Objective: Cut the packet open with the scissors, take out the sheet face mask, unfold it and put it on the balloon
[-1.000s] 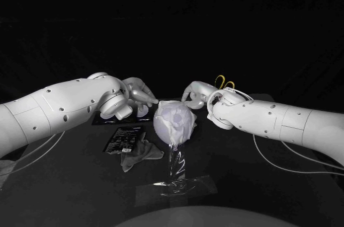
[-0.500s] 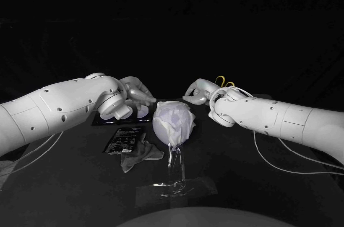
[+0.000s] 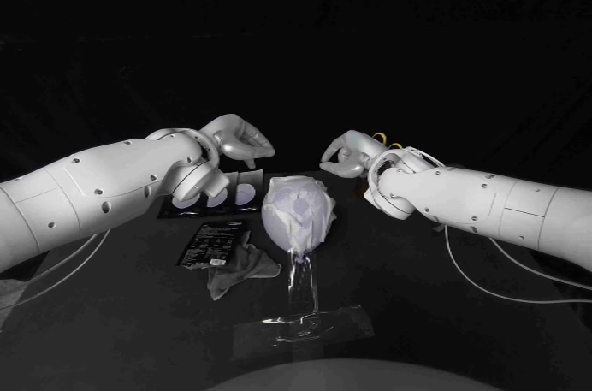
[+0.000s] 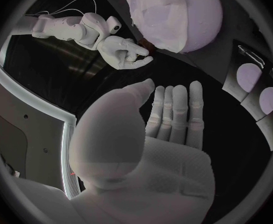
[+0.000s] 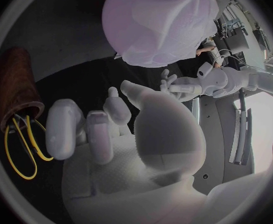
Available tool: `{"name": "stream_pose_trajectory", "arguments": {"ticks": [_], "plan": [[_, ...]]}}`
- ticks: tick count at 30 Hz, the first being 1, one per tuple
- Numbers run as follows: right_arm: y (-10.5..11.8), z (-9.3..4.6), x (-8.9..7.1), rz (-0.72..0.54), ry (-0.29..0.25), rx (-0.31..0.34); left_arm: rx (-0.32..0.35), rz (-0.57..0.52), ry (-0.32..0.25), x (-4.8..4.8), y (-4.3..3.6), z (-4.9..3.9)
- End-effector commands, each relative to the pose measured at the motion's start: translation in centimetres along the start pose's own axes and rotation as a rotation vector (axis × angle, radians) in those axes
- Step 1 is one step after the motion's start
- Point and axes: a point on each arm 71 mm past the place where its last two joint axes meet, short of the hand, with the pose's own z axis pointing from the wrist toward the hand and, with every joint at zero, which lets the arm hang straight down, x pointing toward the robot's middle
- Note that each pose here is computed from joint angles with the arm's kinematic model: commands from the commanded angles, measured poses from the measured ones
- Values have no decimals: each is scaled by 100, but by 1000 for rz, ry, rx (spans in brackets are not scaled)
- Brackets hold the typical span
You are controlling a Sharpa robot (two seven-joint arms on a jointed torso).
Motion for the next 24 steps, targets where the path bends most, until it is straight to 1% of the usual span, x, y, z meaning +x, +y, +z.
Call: {"name": "stream_pose_trajectory", "arguments": {"ticks": [1, 2, 4, 6, 8, 11, 15, 24], "plan": [[167, -39, -37, -49, -48, -158, 194, 33, -62, 3, -177, -4], [208, -57, -32, -59, -41, -186, 212, 50, -60, 28, -195, 0], [259, -80, -17, -71, -28, -218, 230, 69, -54, 63, -209, 6], [323, -108, 9, -79, -8, -250, 238, 86, -43, 109, -213, 20], [360, -122, 26, -82, 0, -263, 236, 95, -37, 134, -208, 33], [395, -125, 39, -82, -1, -267, 227, 106, -30, 157, -198, 53], [420, -104, 56, -82, -2, -255, 211, 116, -23, 182, -187, 83], [437, -56, 91, -89, 25, -226, 177, 149, 9, 232, -165, 126]]}}
